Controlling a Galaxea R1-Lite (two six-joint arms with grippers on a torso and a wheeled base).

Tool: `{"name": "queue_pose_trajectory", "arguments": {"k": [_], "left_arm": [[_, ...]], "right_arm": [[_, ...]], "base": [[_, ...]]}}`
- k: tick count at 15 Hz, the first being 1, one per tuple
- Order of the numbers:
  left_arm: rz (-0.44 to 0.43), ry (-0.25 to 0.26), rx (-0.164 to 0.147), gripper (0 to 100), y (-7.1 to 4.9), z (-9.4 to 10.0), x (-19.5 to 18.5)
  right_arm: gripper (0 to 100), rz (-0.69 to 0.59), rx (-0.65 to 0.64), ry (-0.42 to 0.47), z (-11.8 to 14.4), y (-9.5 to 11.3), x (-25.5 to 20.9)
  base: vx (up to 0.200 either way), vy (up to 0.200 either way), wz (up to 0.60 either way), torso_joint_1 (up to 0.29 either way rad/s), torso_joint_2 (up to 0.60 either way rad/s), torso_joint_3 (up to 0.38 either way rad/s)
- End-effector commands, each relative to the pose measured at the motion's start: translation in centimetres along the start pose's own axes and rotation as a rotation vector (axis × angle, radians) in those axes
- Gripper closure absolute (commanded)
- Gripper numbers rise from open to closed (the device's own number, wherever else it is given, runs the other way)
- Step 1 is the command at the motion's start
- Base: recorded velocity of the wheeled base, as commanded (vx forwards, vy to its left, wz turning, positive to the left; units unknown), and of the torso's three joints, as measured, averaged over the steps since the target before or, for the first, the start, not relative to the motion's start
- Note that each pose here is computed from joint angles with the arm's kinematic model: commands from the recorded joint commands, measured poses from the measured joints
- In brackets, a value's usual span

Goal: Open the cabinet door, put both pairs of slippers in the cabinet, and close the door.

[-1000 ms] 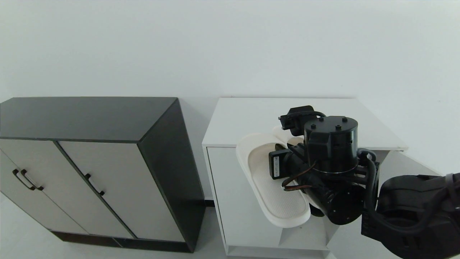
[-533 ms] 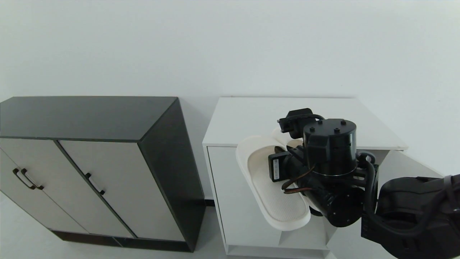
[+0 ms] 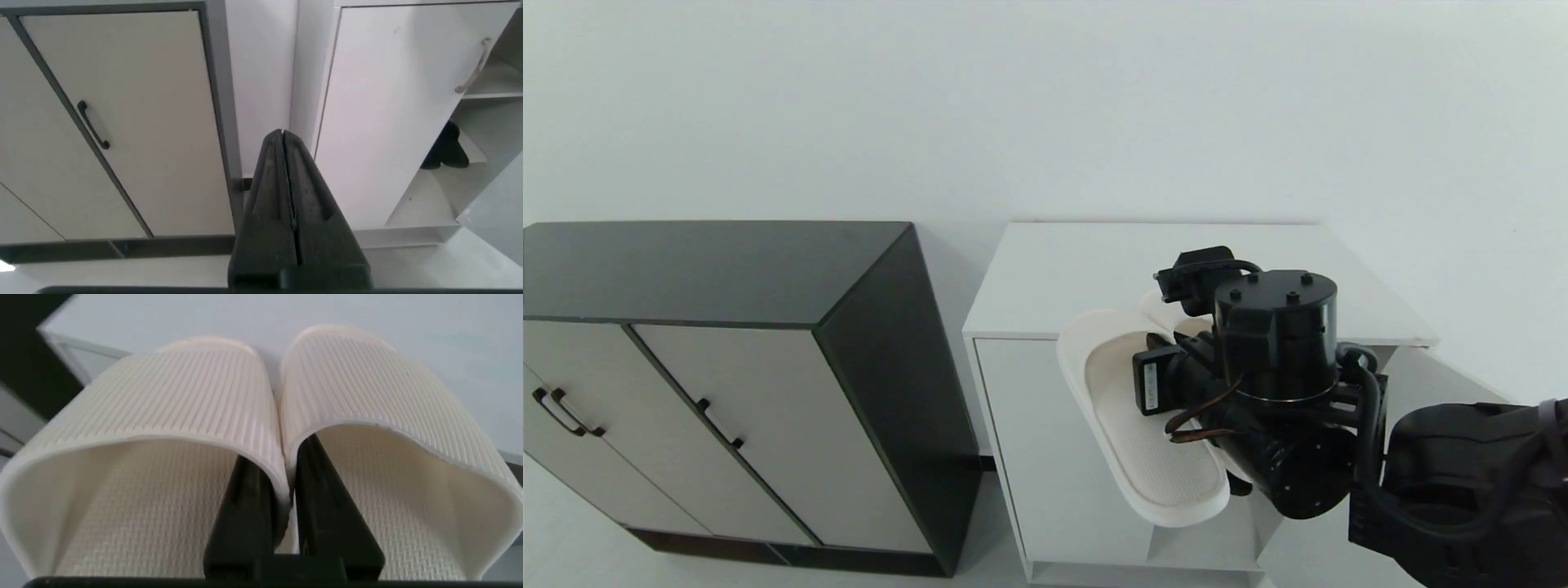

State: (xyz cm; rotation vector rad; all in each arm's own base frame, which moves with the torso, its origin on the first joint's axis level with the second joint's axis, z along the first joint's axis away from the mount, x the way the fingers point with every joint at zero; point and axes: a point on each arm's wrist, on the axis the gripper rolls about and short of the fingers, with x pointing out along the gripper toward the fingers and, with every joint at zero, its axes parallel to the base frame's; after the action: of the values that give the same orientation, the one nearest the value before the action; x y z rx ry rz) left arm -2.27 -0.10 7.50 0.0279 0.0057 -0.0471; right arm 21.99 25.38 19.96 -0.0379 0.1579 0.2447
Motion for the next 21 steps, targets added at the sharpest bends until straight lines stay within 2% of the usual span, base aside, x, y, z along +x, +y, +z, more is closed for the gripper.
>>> {"name": "queue_pose_trajectory", "arguments": {"k": [1,4,11,21], "left_arm": [[-0.001,0.0,0.001,100,0.0,0.0,0.0],[-0.001,0.0,0.001,100,0.0,0.0,0.0],[-0.001,0.0,0.0,100,0.0,0.0,0.0],[-0.001,0.0,-0.004,100,0.0,0.0,0.0]], "right_arm": [[100,0.021,0.005,-0.011,0.5,-0.6,-1.1],[100,0.058,-0.011,-0.019,0.9,-1.8,-2.9],[100,0.123,-0.025,-0.004,0.4,-1.6,-3.8],[100,0.146,-0.041,0.01,-0.2,-1.5,-4.5]], "base": [[0.0,-0.2,0.0,0.002,0.0,0.002],[0.0,-0.2,0.0,0.002,0.0,0.002],[0.0,-0.2,0.0,0.002,0.0,0.0],[0.0,0.0,0.0,0.0,0.0,0.0]]}}
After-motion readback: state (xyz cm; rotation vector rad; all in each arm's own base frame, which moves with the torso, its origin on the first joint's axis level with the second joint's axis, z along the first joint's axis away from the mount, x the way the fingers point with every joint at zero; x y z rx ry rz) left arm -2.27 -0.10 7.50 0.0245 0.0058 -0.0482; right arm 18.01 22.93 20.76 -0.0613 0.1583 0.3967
